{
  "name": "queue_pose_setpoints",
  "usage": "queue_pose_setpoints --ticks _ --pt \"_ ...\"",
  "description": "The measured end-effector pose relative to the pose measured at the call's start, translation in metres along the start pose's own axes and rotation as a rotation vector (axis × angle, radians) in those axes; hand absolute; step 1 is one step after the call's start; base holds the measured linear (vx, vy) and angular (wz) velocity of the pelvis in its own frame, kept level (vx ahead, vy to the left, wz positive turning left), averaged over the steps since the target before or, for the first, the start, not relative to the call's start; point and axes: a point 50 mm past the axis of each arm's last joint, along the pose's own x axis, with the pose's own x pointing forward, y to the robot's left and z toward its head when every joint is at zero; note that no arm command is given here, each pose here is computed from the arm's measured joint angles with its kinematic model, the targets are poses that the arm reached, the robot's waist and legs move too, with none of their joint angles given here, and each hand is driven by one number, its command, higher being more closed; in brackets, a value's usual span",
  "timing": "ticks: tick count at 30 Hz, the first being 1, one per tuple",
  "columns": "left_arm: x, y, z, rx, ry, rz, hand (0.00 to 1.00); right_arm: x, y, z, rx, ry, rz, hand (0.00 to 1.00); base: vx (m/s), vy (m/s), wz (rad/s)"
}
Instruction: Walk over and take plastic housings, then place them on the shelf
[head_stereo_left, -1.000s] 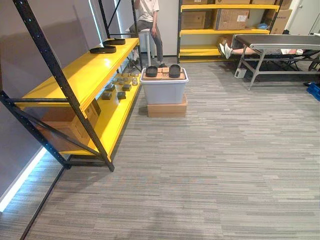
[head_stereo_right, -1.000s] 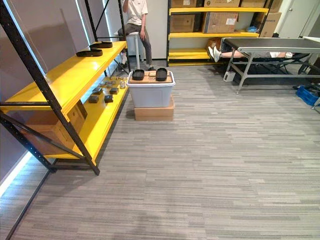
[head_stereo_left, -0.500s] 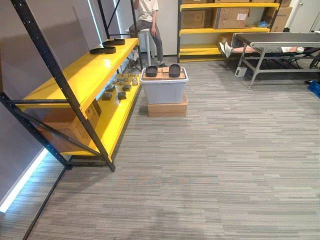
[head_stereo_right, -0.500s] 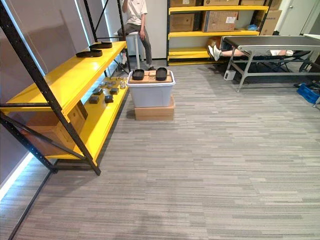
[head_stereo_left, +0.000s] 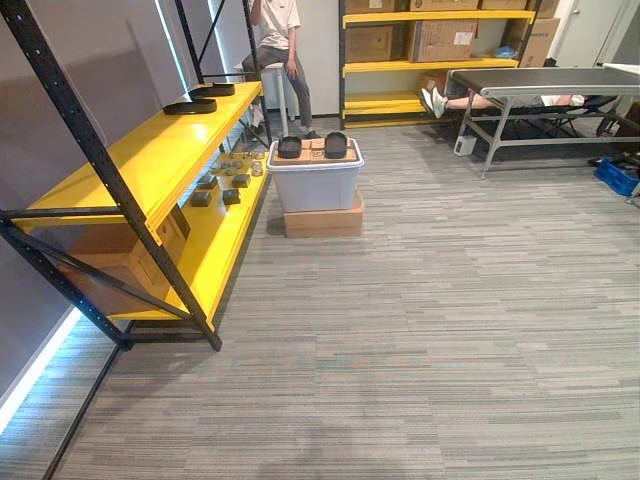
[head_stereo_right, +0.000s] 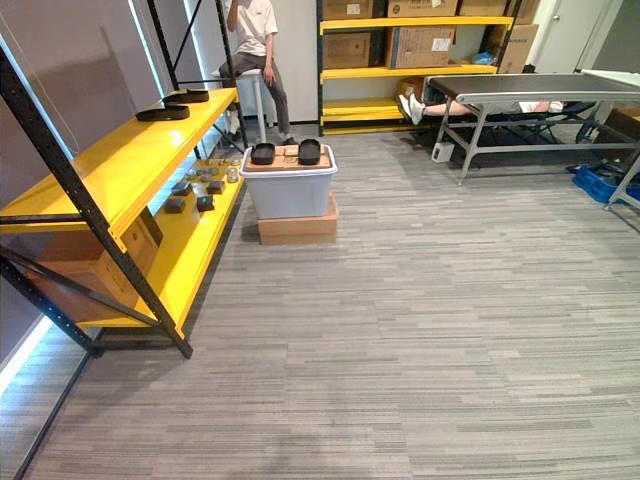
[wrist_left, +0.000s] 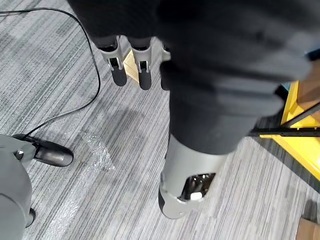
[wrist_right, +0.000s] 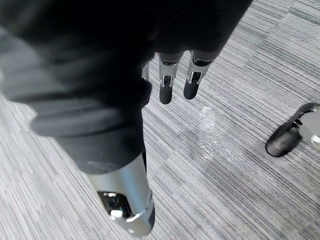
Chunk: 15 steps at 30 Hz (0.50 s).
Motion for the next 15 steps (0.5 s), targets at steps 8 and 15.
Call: queue_pose_setpoints --ticks 8,15 --pt "0.001 -0.011 0.005 0.028 -0.017 -0.033 0.00 0.000 0.013 0.001 -0.012 -0.011 0.031 0.00 -0.04 0.003 -0.19" --pt "0.008 -0.035 0.039 0.061 -0.093 -0.079 0.00 -0.008 0.019 -0.034 -0.047 0.079 0.055 0.00 0.12 -0.011 0.24"
